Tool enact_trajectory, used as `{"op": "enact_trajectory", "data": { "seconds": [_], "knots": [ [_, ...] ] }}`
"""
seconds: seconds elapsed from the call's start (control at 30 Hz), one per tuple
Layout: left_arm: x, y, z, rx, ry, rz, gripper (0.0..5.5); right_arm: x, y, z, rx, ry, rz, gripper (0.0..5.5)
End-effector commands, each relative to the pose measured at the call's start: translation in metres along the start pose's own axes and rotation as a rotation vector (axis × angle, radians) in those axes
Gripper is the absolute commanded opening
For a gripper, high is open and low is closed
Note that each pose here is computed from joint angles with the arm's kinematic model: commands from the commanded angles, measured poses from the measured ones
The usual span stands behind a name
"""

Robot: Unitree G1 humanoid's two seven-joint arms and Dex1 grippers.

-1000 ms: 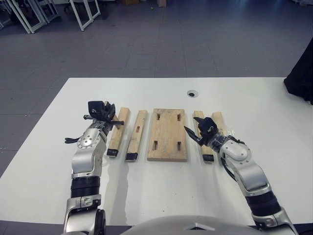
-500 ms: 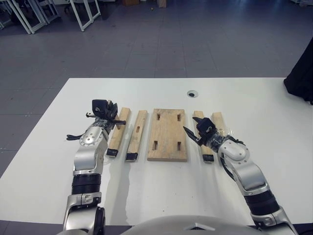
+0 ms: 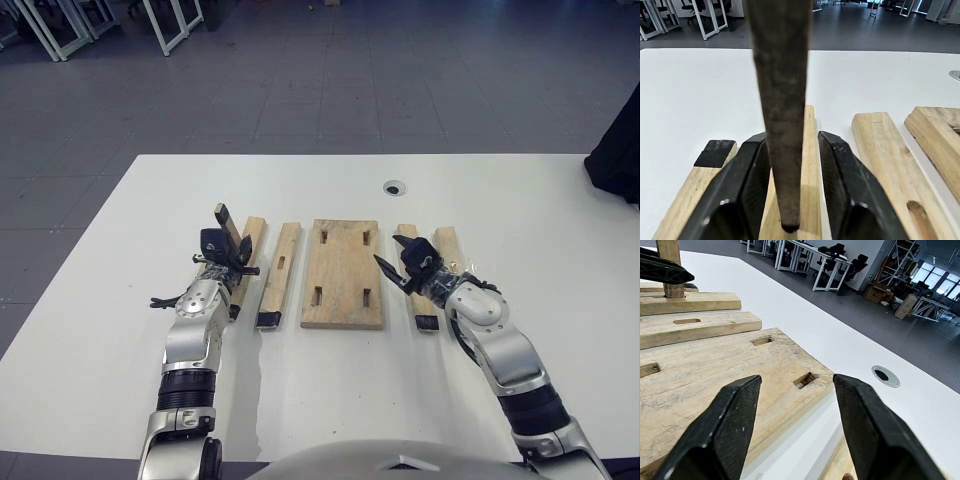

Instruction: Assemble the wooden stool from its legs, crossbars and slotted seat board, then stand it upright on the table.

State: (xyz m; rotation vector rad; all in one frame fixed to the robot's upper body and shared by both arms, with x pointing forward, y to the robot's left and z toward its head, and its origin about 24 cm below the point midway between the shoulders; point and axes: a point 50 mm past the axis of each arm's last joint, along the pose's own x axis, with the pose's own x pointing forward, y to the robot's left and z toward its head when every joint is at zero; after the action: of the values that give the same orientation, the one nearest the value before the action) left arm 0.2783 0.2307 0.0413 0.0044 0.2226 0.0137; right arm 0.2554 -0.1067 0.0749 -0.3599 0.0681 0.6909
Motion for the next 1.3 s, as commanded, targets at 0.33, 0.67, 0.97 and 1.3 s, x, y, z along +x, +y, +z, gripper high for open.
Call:
{"op": "enact_trajectory", "data": {
  "seconds": [0.33,0.67,0.97,1.3],
  "knots": [
    [0.004,0.006,0.068,0.025,-0.195,0.061,1.57,0.002,0.004,-0.003,-0.024,0.023,-0.002,2.64],
    [0.005,0.009,0.073,0.01,-0.202,0.076,1.57,0.003,0.003,-0.003,-0.022,0.02,-0.003,2.64],
    [0.006,0.016,0.105,-0.038,-0.306,0.106,1.57,0.004,0.002,-0.001,0.002,0.008,-0.015,2.64],
    [0.038,0.028,0.153,-0.071,-0.395,0.111,1.57,0.006,0.001,0.001,0.003,-0.004,-0.011,2.64]
  ]
}}
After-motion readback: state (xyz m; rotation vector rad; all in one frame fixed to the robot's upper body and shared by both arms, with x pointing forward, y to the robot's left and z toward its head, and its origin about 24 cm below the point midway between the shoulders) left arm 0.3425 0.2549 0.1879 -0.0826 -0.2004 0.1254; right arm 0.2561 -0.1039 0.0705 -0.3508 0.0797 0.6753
